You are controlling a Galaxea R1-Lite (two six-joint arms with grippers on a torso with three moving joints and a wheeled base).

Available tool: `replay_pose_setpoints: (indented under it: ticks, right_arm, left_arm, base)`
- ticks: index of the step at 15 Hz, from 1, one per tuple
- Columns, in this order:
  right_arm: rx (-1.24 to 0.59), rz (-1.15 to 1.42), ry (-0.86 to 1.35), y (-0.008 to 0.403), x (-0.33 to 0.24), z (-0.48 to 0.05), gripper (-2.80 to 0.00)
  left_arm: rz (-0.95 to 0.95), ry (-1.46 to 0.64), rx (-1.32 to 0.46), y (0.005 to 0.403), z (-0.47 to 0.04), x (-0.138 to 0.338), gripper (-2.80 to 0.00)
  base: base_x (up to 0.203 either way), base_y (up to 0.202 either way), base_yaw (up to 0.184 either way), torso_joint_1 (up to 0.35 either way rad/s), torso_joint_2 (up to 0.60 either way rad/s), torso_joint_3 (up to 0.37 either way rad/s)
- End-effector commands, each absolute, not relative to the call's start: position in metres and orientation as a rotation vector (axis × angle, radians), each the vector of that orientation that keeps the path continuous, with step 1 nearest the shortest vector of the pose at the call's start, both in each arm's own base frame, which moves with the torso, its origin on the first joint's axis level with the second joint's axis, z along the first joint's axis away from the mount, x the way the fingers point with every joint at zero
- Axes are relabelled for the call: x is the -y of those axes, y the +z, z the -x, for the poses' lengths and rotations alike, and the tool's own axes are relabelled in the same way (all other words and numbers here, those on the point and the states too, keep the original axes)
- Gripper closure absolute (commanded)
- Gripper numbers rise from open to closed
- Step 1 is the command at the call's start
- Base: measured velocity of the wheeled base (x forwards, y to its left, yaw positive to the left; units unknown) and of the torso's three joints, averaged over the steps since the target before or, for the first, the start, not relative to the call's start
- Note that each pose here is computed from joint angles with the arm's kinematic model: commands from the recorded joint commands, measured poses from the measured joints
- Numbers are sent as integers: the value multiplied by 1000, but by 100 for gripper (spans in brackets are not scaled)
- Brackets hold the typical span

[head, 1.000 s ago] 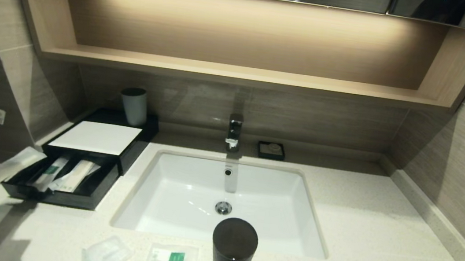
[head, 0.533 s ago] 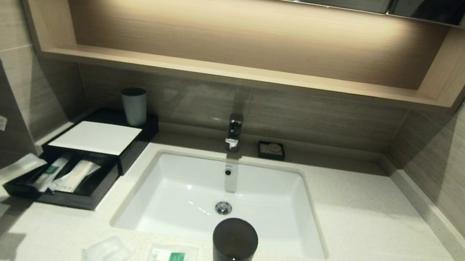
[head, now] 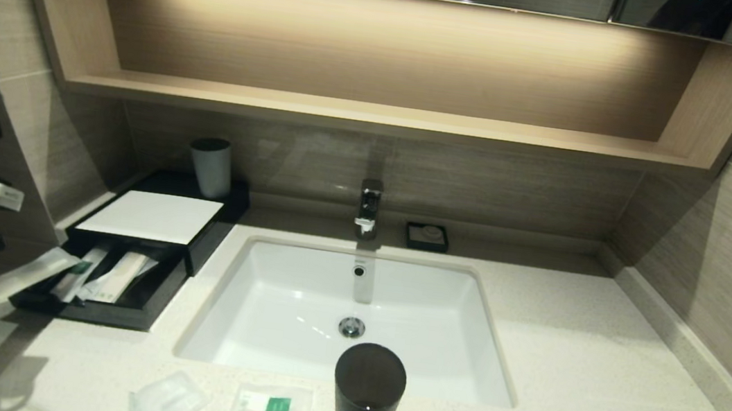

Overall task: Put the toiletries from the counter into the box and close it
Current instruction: Place the bathroom toiletry into the drawer

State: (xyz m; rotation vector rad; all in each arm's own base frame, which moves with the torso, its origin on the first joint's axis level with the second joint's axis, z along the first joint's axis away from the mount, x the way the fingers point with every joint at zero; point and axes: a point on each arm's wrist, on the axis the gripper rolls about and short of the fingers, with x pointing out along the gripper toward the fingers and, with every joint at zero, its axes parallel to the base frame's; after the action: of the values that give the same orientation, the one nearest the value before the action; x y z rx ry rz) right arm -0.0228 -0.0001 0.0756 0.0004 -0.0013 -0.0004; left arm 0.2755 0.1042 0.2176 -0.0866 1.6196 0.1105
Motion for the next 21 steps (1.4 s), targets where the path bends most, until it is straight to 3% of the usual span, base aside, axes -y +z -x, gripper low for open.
replay_pose_setpoints:
  ticks: [1,21]
  right_arm:
    - [0,0,0,75,0,23,0]
    - [1,0,-1,75,0,23,0]
  left_arm:
    - [90,107,-1628,214,-281,-106,0]
    - [86,48,-1592,192,-323,-106,0]
  base:
    - [0,0,0,0,0,0]
    - [0,0,0,0,0,0]
